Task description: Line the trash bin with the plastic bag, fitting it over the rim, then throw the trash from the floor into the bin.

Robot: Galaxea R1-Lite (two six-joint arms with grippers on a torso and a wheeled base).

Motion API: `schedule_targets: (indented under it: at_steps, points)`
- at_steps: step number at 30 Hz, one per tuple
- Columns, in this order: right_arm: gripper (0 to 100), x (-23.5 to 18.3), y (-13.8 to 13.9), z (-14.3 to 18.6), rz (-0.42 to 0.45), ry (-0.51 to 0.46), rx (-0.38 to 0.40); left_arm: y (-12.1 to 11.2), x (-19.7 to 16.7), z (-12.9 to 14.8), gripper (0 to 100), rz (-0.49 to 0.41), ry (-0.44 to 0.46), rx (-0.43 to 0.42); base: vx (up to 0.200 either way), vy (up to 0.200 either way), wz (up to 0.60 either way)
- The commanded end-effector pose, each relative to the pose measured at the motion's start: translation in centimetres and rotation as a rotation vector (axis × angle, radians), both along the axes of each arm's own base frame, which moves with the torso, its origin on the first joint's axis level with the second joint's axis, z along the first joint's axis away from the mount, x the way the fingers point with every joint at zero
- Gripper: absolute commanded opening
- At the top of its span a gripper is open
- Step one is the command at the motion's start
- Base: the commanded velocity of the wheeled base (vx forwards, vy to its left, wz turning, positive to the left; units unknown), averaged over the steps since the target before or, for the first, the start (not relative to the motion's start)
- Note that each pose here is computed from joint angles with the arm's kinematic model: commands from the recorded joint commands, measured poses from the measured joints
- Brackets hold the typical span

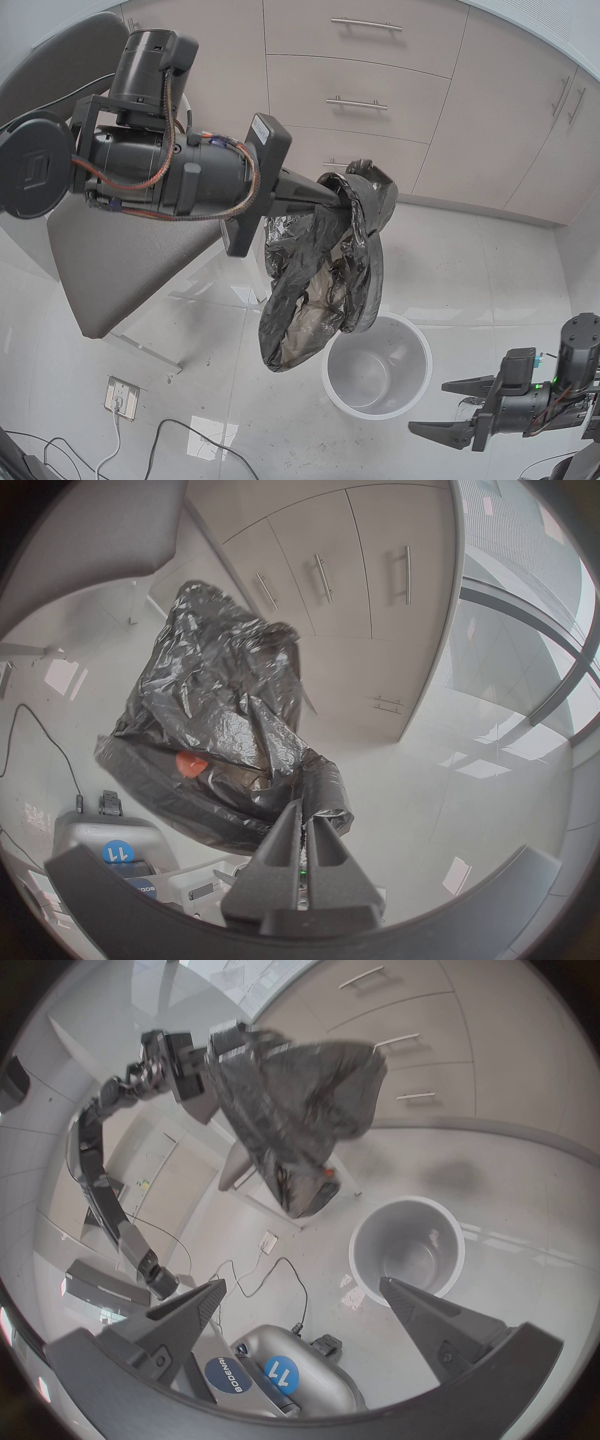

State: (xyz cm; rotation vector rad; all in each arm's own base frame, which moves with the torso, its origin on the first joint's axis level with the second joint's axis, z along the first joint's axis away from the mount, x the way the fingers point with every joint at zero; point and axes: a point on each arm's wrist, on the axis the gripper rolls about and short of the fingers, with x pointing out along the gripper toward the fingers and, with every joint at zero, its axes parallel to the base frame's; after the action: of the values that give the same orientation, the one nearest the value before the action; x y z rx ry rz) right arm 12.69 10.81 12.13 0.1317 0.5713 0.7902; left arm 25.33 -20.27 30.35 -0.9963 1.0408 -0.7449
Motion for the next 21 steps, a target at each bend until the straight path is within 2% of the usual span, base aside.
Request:
schedule_targets:
  at_steps: [1, 6, 11, 12, 21]
  points:
    - [100, 1.5, 4.8, -2.2, 0.062, 0.059, -0.123, -0.3, -1.2, -0.8, 0, -0.007, 0.009, -0.013, 0.0, 0.0, 0.0]
    - [100, 3.5, 7.1, -1.6, 0.044, 0.008, -0.128, -0.3, -1.2, -1.0, 0, -0.009, 0.015, -0.009, 0.0, 0.0, 0.0]
    - [100, 5.2, 7.1, -1.1, 0.011, -0.039, -0.134, -0.2, -1.2, -1.2, 0, -0.009, 0.022, -0.005, 0.0, 0.0, 0.0]
    - [100, 6.9, 7.0, -1.1, -0.025, -0.061, -0.152, -0.2, -1.2, -1.3, 0, -0.009, 0.023, -0.004, 0.0, 0.0, 0.0]
    - [100, 9.0, 8.1, -4.2, -0.079, -0.014, -0.252, 0.6, -1.5, -1.4, 0, 0.003, 0.027, -0.004, 0.0, 0.0, 0.0]
